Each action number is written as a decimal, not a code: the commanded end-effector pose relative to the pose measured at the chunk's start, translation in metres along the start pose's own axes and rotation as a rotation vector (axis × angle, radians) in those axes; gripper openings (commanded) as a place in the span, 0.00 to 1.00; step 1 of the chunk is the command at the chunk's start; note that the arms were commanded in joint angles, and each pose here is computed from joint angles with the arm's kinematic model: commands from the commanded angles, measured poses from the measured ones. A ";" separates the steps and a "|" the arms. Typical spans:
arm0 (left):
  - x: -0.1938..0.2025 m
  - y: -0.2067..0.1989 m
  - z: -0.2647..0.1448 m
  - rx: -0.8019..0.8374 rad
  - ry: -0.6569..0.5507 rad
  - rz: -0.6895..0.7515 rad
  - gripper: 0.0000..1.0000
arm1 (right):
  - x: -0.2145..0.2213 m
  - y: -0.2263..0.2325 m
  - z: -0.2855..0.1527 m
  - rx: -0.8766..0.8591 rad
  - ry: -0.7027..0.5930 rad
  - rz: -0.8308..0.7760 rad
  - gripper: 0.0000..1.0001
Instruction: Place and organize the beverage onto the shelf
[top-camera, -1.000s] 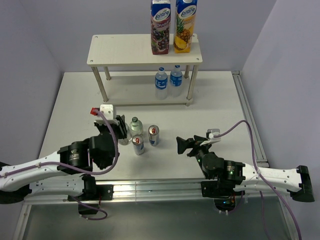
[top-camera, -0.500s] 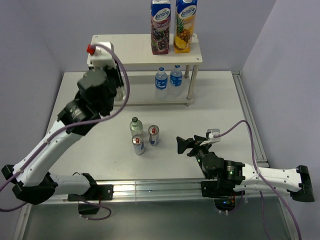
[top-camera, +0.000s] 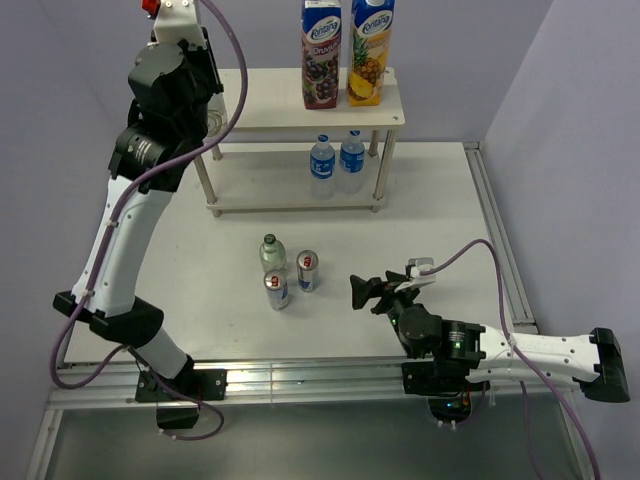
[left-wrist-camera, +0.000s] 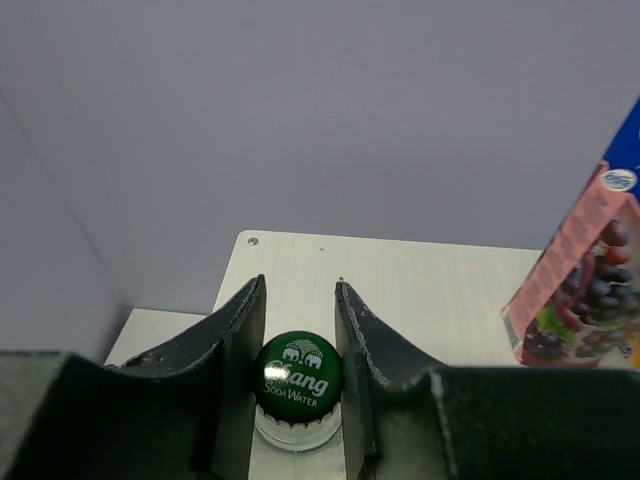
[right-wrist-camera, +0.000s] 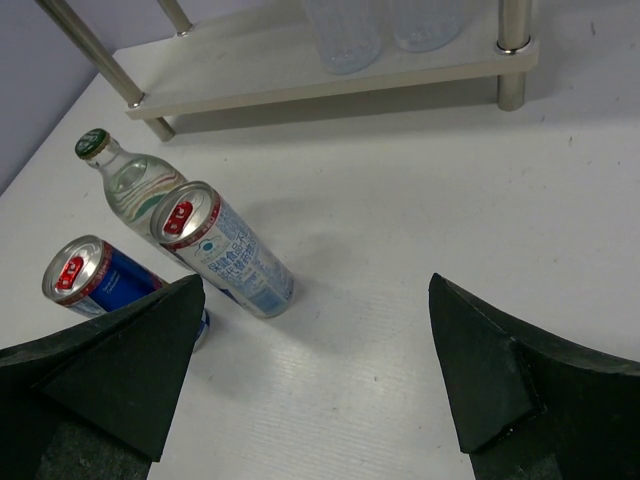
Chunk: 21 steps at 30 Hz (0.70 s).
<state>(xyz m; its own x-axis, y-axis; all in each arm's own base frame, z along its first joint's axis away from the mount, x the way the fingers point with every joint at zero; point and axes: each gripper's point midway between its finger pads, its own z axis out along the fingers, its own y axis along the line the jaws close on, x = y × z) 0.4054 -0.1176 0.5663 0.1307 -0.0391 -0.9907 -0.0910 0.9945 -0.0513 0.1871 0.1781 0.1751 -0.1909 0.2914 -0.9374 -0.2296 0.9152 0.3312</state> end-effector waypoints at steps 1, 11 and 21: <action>-0.051 0.011 0.007 0.033 -0.149 -0.122 0.00 | -0.001 0.002 0.000 -0.006 -0.013 0.019 1.00; -0.052 0.021 0.043 0.004 -0.212 -0.116 0.00 | 0.002 0.004 0.001 -0.015 -0.003 0.002 1.00; -0.028 0.017 0.069 -0.014 -0.192 -0.094 0.00 | 0.003 0.004 0.001 -0.010 -0.004 -0.002 1.00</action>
<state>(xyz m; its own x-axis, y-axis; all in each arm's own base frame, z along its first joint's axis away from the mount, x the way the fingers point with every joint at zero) 0.4864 -0.1038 0.5268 0.0805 -0.0276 -0.9964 -0.1072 0.9936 -0.0362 0.1865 0.1813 0.1668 -0.2001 0.2592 -0.9449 -0.2424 0.9213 0.3040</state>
